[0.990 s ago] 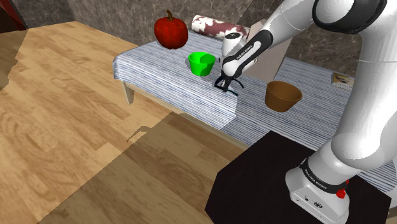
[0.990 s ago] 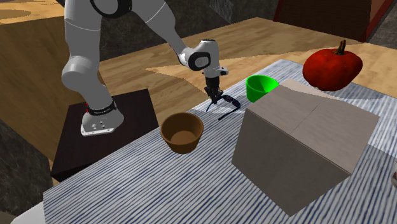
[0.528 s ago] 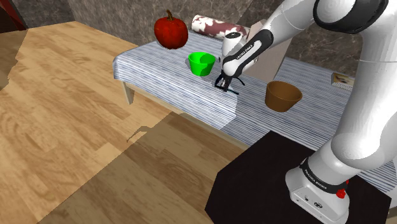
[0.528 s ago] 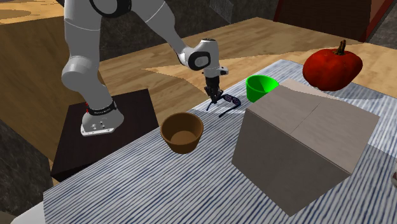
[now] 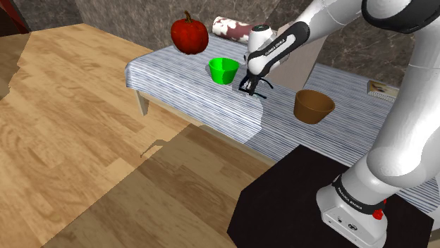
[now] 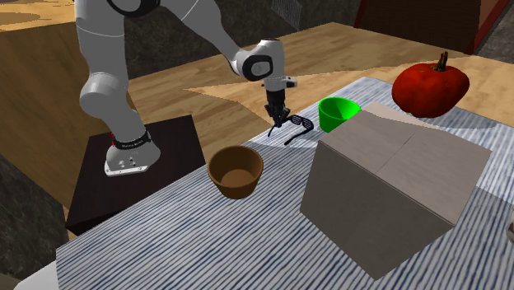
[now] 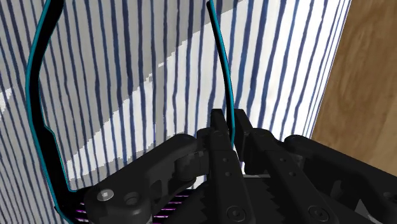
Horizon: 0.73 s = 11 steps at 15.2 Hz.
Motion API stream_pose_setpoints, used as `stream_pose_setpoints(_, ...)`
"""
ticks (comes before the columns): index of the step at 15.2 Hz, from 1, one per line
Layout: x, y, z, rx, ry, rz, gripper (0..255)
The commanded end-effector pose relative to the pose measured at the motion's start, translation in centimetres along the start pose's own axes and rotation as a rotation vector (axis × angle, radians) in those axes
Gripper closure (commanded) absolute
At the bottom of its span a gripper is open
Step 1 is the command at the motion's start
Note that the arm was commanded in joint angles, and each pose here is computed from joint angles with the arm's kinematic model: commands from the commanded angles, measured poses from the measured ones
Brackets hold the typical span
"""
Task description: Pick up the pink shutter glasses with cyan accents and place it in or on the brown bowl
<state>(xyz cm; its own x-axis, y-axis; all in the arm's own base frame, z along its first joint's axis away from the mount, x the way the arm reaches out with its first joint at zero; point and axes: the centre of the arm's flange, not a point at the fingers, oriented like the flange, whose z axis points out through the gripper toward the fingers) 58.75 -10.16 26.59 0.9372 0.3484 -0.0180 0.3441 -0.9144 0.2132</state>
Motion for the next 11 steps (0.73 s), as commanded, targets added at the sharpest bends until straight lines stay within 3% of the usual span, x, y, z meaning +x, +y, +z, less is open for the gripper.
stream_pose_setpoints(1, 0.0, 0.2, -1.0, 0.000, 0.000, 0.000, 255)
stream_pose_setpoints(11, -0.1, 1.3, -6.1, 0.000, 0.000, 0.000, 255)
